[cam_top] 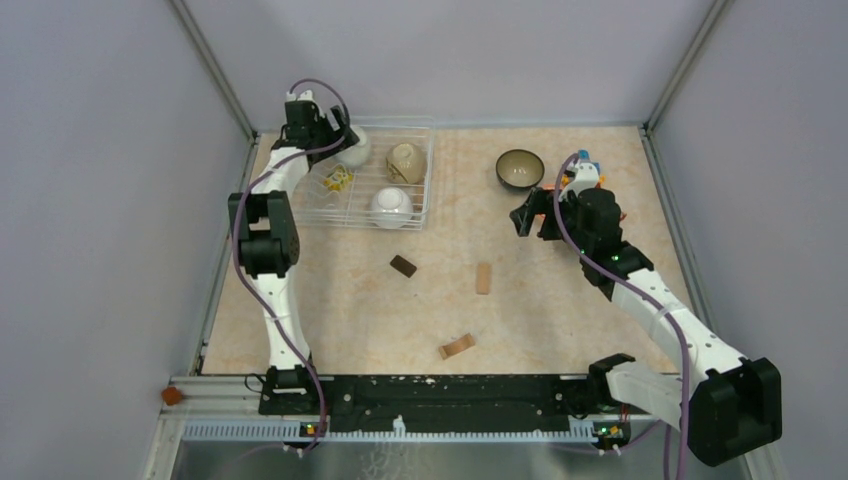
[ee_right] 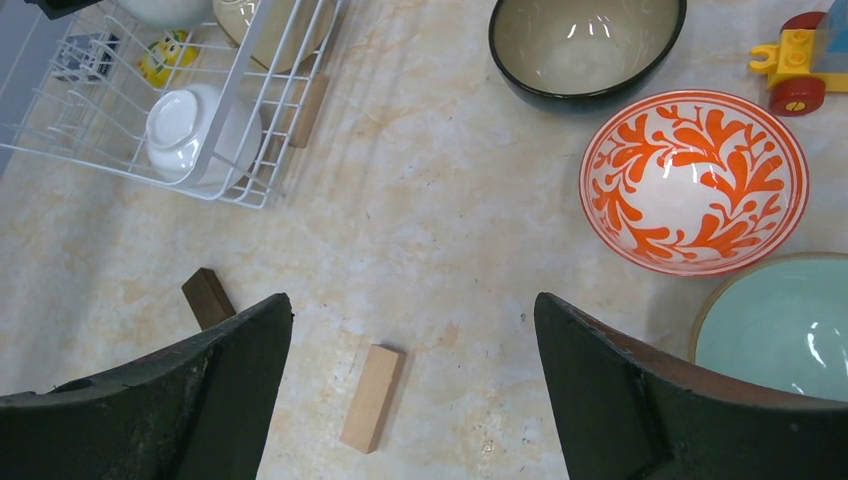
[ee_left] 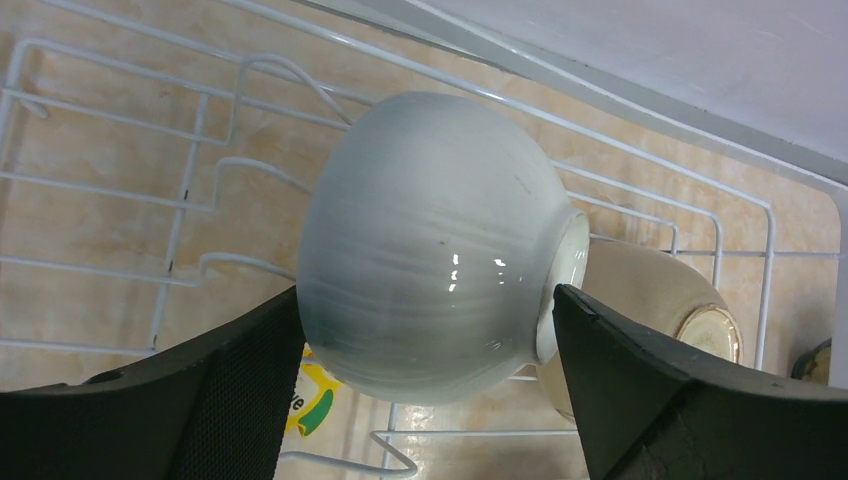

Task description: Unload the bowls from the dish rack

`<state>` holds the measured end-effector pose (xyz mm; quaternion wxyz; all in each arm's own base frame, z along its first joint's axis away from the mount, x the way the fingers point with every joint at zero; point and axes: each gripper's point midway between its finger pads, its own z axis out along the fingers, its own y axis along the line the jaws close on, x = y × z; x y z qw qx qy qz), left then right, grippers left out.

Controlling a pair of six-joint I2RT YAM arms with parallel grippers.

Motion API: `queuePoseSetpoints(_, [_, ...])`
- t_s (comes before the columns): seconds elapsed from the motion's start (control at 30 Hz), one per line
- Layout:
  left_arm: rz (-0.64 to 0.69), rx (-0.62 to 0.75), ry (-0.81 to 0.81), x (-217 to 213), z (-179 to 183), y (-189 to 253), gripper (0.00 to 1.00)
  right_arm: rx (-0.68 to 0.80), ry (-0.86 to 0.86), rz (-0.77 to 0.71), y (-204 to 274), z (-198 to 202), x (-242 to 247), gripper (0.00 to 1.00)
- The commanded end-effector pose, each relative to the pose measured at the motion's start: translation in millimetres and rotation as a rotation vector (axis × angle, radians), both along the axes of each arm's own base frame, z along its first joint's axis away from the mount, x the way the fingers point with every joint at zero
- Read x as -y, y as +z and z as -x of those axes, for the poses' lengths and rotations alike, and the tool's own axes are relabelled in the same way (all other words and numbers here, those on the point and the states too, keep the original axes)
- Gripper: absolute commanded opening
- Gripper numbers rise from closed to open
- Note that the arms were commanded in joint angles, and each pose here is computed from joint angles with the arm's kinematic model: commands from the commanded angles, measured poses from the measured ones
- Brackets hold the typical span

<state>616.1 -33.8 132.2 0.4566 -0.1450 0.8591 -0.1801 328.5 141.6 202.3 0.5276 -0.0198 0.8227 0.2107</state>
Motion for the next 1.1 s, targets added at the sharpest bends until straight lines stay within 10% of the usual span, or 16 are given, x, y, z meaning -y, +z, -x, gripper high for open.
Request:
queuePoseSetpoints(0.0, [0.034,0.065,-0.014,2.7,-14.1,16.6,0.94,0.042,0.023,-0.004,6.4,-2.3,-5.4,0.90])
queuePoseSetpoints(0.47, [0.020,0.125,-0.048,15.5,-8.7,52.6,0.63,0.037,0.024,-0.003,5.3,-3.3,-6.1,0.90])
queuePoseSetpoints(1.07, [0.005,0.263,-0.142,60.9,17.8,130.9,0.62,0.039,0.059,-0.021,14.9,0.7,-11.7,0.89])
